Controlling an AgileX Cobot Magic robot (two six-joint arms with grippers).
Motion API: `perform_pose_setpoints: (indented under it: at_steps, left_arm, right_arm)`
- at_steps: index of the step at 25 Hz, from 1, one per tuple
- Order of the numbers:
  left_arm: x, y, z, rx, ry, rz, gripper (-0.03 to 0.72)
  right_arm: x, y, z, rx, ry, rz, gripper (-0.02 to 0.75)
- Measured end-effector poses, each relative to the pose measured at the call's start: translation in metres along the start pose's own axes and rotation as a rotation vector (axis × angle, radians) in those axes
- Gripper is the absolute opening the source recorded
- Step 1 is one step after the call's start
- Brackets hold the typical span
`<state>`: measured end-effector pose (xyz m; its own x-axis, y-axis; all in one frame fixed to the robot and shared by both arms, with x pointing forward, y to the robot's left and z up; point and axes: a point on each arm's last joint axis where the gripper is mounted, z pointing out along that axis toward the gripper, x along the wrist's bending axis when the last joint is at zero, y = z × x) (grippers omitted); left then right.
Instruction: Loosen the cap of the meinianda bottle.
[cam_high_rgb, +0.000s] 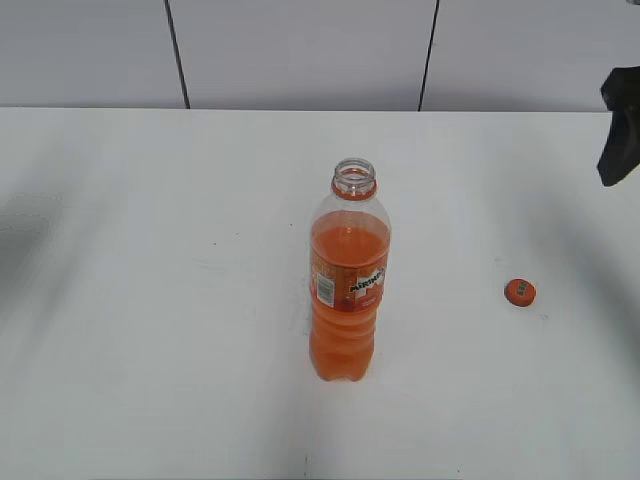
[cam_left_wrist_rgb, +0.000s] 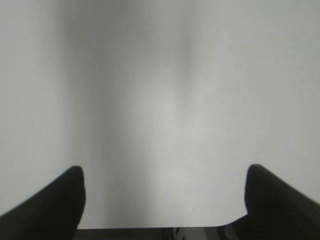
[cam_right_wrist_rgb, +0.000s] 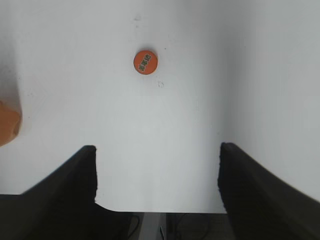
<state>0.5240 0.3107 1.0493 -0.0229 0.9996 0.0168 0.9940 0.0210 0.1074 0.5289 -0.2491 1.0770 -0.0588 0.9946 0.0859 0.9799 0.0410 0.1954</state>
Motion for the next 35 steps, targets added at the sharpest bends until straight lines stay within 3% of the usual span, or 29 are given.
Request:
perform_pose_setpoints:
  at_steps: [8,16,21,27,32,35]
  left_arm:
    - [0.000,-0.060,-0.048,-0.162,-0.008,-0.005,0.587]
    - [0.000,-0.169,-0.080,-0.433,-0.002,-0.008,0.586]
    - [-0.001,-0.222,-0.068,-0.551,-0.003,-0.010,0.586]
    - [-0.001,-0.276,-0.062,-0.778,0.007,0.014,0.583]
    - [-0.002,-0.305,-0.057,-0.931,0.009,0.014,0.584]
    - [-0.002,-0.309,-0.055,-0.947,0.002,0.015,0.584]
  right_arm:
    - [-0.005,-0.070,-0.034,-0.088,0.009,-0.004,0.561]
    - [-0.013,-0.151,-0.047,-0.198,0.020,-0.018,0.561]
    - [-0.018,-0.200,-0.052,-0.336,0.029,-0.044,0.561]
    - [-0.024,-0.241,-0.040,-0.490,0.027,-0.086,0.561]
    - [-0.028,-0.266,-0.035,-0.630,0.020,-0.115,0.561]
    - [-0.029,-0.281,-0.041,-0.745,0.023,-0.133,0.561]
